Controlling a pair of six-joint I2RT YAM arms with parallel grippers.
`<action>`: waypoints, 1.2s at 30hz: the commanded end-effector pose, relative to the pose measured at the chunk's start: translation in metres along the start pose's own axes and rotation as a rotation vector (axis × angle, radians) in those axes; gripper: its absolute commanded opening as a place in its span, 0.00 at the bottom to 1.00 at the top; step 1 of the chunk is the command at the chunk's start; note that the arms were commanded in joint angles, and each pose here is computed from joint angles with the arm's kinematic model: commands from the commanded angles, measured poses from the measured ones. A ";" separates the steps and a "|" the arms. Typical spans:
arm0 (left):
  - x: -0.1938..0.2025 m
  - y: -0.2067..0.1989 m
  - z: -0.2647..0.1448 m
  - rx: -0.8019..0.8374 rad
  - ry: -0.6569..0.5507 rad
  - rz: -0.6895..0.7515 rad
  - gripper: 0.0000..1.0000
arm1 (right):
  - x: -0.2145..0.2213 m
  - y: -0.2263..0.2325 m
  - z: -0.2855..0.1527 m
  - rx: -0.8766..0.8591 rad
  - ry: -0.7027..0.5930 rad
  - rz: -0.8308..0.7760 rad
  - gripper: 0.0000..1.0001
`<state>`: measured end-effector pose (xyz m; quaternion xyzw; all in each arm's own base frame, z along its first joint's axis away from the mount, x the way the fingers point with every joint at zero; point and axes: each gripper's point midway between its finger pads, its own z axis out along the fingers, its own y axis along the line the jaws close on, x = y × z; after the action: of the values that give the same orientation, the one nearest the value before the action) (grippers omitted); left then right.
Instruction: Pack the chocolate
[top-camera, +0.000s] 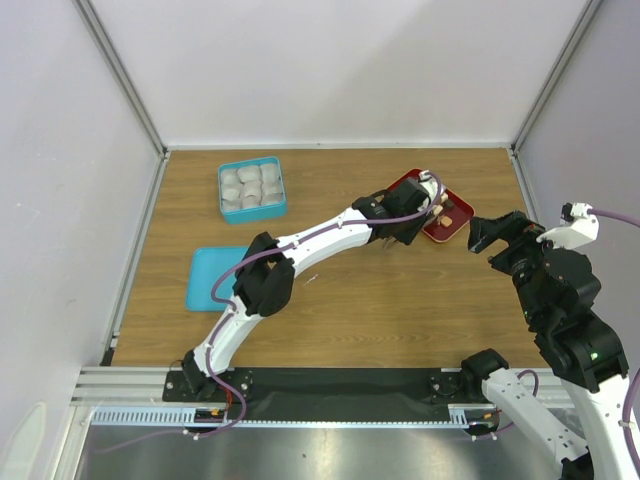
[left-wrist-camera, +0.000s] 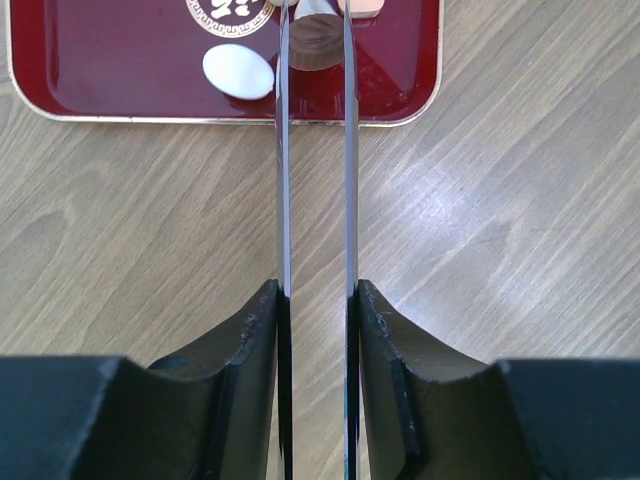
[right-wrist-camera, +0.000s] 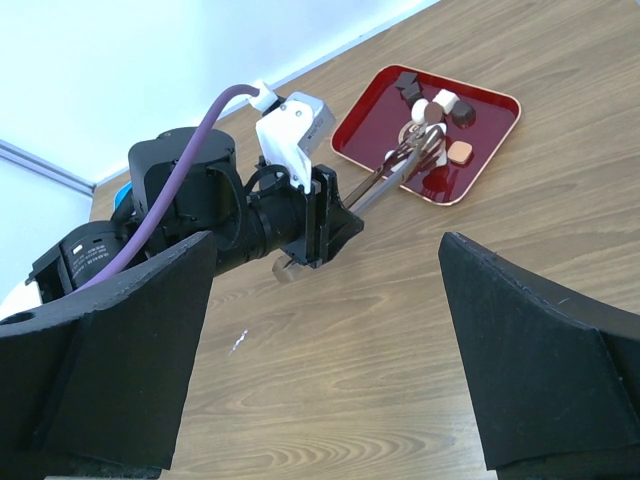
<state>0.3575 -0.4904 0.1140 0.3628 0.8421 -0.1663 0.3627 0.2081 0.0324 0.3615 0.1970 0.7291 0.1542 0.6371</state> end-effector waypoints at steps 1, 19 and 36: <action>-0.060 0.001 -0.053 -0.009 -0.147 -0.021 0.33 | -0.009 0.001 0.000 -0.001 -0.038 0.003 0.99; -0.092 0.063 -0.103 -0.173 -0.215 -0.028 0.33 | -0.011 0.005 0.003 -0.014 -0.042 0.000 0.99; -0.009 0.333 -0.210 -0.575 -0.204 -0.403 0.31 | 0.009 0.014 0.019 -0.045 0.007 0.005 0.99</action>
<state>0.5019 -0.1703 0.2434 0.0841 0.8785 -0.0133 0.4700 0.2193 0.0440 0.3530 0.1861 0.7346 0.1665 0.6309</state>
